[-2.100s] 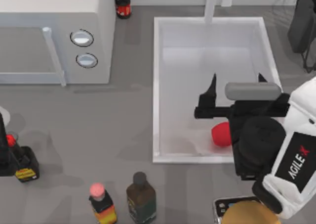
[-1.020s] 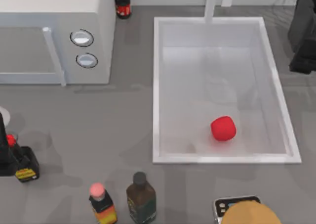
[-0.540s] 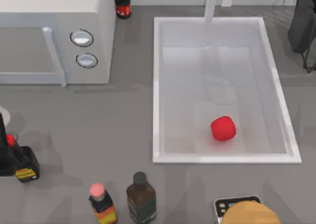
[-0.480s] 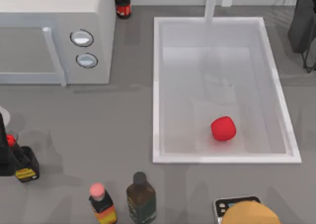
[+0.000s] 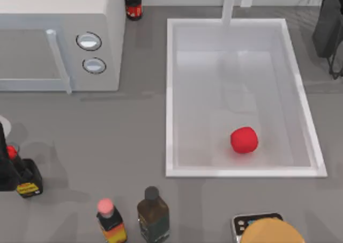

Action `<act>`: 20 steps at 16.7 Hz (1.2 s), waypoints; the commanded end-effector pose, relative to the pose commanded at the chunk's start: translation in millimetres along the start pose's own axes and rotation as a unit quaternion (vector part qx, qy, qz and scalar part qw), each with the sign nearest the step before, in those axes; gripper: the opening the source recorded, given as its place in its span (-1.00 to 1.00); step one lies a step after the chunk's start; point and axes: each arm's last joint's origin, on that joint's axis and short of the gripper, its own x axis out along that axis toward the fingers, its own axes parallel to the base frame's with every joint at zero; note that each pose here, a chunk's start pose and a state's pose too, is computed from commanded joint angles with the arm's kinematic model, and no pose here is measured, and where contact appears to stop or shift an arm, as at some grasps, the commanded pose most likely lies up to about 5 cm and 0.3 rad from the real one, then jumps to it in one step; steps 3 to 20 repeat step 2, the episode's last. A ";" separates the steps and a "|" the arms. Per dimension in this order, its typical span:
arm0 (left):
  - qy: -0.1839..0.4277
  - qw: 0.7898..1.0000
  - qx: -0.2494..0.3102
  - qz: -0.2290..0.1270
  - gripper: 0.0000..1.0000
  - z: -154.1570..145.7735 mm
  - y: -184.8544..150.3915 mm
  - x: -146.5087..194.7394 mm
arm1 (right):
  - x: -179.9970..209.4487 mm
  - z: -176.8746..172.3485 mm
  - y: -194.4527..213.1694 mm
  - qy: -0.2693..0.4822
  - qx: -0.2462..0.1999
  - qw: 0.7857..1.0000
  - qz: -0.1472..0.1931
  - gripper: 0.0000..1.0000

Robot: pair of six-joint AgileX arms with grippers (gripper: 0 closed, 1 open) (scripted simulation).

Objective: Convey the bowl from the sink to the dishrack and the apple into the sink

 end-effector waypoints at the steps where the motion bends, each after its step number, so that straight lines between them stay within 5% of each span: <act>1: 0.000 1.000 0.000 0.000 1.00 0.0 0.0 0.0 | 0.0 0.0 0.0 0.000 0.000 1.000 0.000 1.00; 20: 0.000 1.000 0.000 0.000 1.00 0.0 0.0 0.0 | 0.0 0.0 0.0 0.000 0.000 1.000 0.000 1.00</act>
